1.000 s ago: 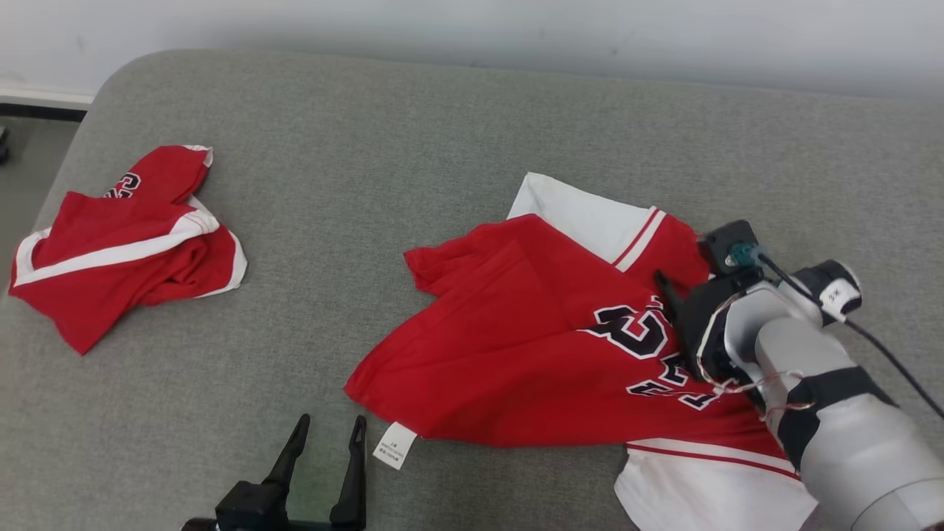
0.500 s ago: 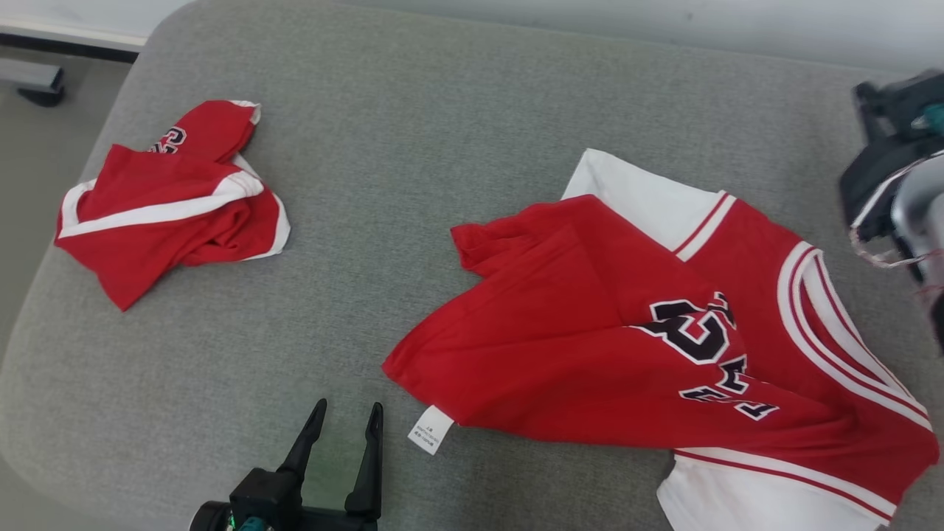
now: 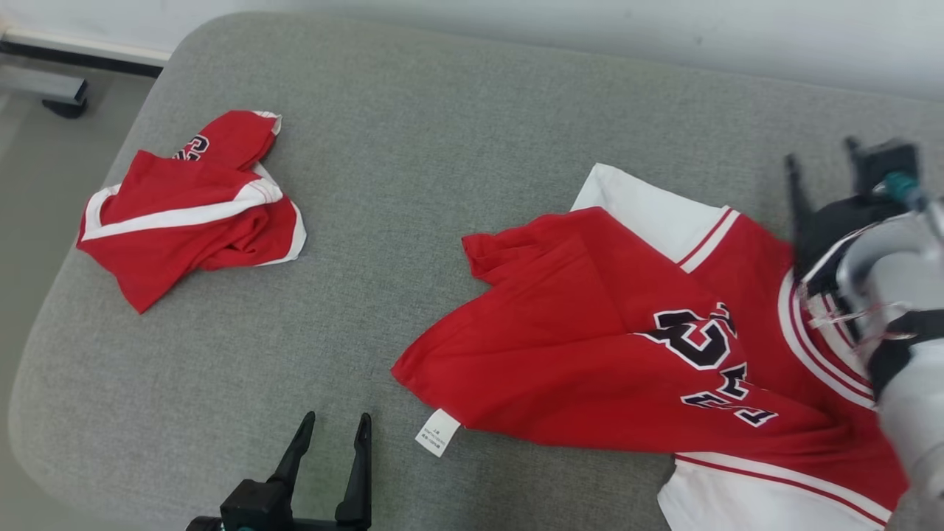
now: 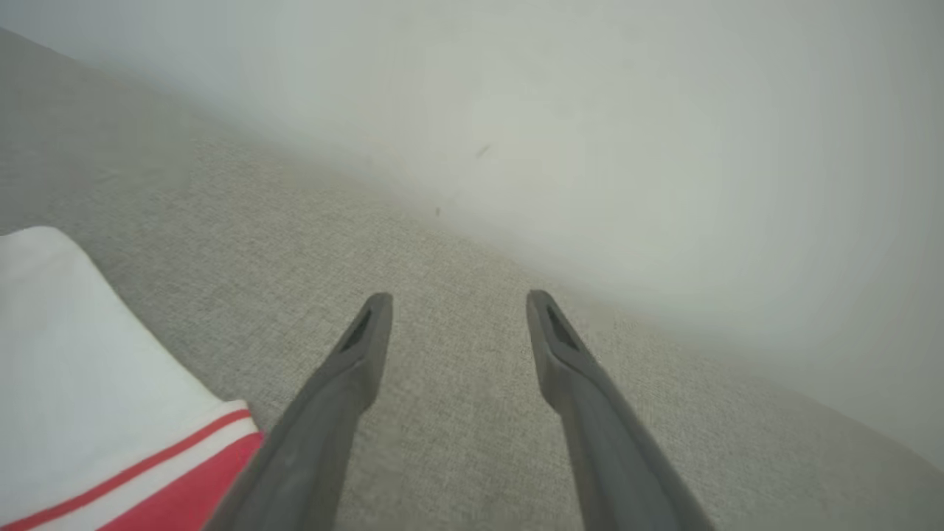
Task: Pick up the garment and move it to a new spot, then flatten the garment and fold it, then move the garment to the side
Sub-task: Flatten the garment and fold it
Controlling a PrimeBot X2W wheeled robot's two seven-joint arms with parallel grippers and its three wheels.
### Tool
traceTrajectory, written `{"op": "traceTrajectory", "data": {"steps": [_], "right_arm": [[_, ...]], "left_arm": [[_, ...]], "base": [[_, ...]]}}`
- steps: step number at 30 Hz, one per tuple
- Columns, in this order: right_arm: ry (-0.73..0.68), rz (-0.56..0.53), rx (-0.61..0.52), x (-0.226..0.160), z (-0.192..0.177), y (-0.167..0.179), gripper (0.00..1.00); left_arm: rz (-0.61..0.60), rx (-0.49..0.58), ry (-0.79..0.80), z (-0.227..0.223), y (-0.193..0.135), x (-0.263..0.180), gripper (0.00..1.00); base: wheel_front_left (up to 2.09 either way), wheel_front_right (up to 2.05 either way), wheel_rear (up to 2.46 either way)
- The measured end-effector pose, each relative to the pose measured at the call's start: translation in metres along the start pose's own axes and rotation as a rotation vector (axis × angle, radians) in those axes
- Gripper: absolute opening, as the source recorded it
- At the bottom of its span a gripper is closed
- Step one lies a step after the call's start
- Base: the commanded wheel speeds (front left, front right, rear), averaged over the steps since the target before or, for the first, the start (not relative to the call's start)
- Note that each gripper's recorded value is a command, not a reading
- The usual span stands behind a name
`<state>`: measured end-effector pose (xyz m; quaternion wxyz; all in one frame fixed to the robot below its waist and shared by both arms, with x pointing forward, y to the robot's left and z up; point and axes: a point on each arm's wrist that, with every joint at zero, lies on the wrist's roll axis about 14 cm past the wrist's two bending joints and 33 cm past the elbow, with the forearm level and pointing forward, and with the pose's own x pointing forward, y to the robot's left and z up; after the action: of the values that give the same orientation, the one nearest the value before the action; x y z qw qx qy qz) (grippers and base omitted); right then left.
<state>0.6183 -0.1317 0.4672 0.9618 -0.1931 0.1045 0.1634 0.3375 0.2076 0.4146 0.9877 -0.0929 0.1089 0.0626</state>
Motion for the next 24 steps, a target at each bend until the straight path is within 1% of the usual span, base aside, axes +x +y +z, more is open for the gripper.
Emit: {"op": "traceTrajectory", "data": {"steps": [3, 6, 13, 17, 18, 20, 24], "right_arm": [[0.04, 0.05, 0.031, -0.011, -0.012, 0.028, 1.0], [0.127, 0.098, 0.057, -0.022, -0.029, 0.052, 1.0], [0.336, 0.128, 0.081, -0.045, -0.064, 0.053, 1.0], [0.444, 0.183, 0.101, -0.052, -0.08, 0.056, 1.0], [0.455, 0.195, 0.11, -0.052, -0.081, 0.057, 0.95], [0.469, 0.221, 0.112, -0.052, -0.082, 0.059, 0.0], [0.46, 0.254, 0.091, -0.049, -0.08, 0.06, 0.0]], "left_arm": [[-0.014, 0.007, -0.013, 0.004, -0.003, 0.001, 1.0], [-0.038, 0.008, -0.016, 0.004, -0.009, 0.002, 1.0], [-0.083, 0.005, -0.013, 0.003, -0.023, 0.005, 1.0], [-0.073, 0.006, -0.006, 0.001, -0.019, 0.005, 1.0], [-0.069, 0.007, -0.004, 0.0, -0.018, 0.005, 1.0], [-0.059, 0.007, -0.001, 0.0, -0.015, 0.005, 1.0], [-0.051, 0.009, 0.0, 0.0, -0.012, 0.006, 1.0]], "base": [[0.0, 0.0, 0.0], [0.0, 0.0, 0.0], [0.0, 0.0, 0.0], [0.0, 0.0, 0.0], [0.0, 0.0, 0.0], [0.0, 0.0, 0.0], [0.0, 0.0, 0.0]]}}
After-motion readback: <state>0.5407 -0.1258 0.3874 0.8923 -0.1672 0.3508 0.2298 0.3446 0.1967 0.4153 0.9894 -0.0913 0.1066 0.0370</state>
